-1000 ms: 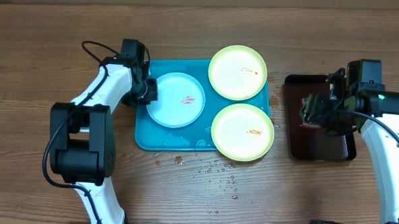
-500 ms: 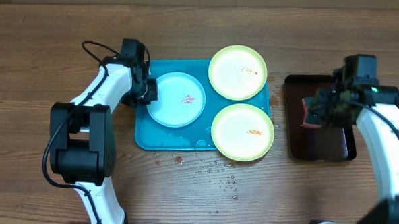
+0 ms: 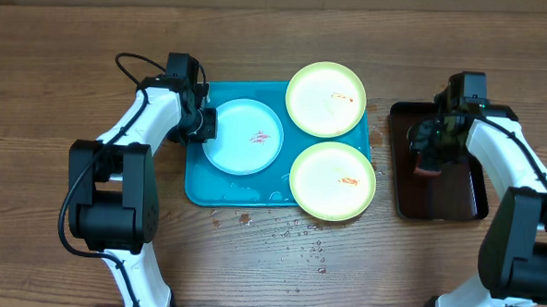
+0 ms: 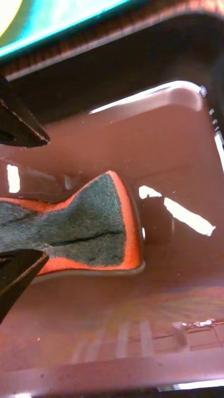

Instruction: Clean dirty plates on tray and stack at the side

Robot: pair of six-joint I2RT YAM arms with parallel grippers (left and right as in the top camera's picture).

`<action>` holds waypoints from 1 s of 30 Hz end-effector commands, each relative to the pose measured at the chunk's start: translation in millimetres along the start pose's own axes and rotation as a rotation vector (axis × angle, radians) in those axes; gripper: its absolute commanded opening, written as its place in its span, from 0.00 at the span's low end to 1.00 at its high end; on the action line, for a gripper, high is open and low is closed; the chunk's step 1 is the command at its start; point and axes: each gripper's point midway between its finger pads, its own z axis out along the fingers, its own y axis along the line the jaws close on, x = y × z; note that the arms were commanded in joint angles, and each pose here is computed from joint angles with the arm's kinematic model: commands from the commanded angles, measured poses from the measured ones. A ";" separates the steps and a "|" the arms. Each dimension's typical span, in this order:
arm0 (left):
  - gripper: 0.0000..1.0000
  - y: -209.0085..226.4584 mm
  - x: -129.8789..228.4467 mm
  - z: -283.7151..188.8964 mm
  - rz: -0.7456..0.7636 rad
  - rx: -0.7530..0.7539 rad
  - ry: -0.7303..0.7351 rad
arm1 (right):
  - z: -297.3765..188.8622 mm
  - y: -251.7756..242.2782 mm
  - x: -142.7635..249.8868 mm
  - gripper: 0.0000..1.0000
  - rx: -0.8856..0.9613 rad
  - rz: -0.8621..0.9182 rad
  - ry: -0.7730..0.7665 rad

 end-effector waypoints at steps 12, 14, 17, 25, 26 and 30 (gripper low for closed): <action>0.04 2.5 5.3 21.8 0.049 -0.017 0.029 | 26.3 -17.9 8.3 0.39 0.087 -0.013 0.029; 0.04 2.4 4.0 21.9 0.050 -0.017 0.024 | 29.8 -18.1 9.9 0.33 0.087 -0.013 0.029; 0.04 2.3 2.7 21.9 0.051 -0.017 0.018 | 33.7 -18.8 13.0 0.26 0.087 -0.013 0.034; 0.04 2.2 2.4 21.9 0.049 -0.016 0.017 | 17.8 -3.4 -3.5 0.04 0.017 -0.002 0.021; 0.04 2.0 1.5 21.9 0.050 -0.015 0.014 | 10.9 -1.7 -8.9 0.04 0.013 0.010 0.017; 0.04 2.0 1.2 21.9 0.046 -0.015 0.012 | -25.0 5.9 -30.9 0.04 0.002 0.021 0.012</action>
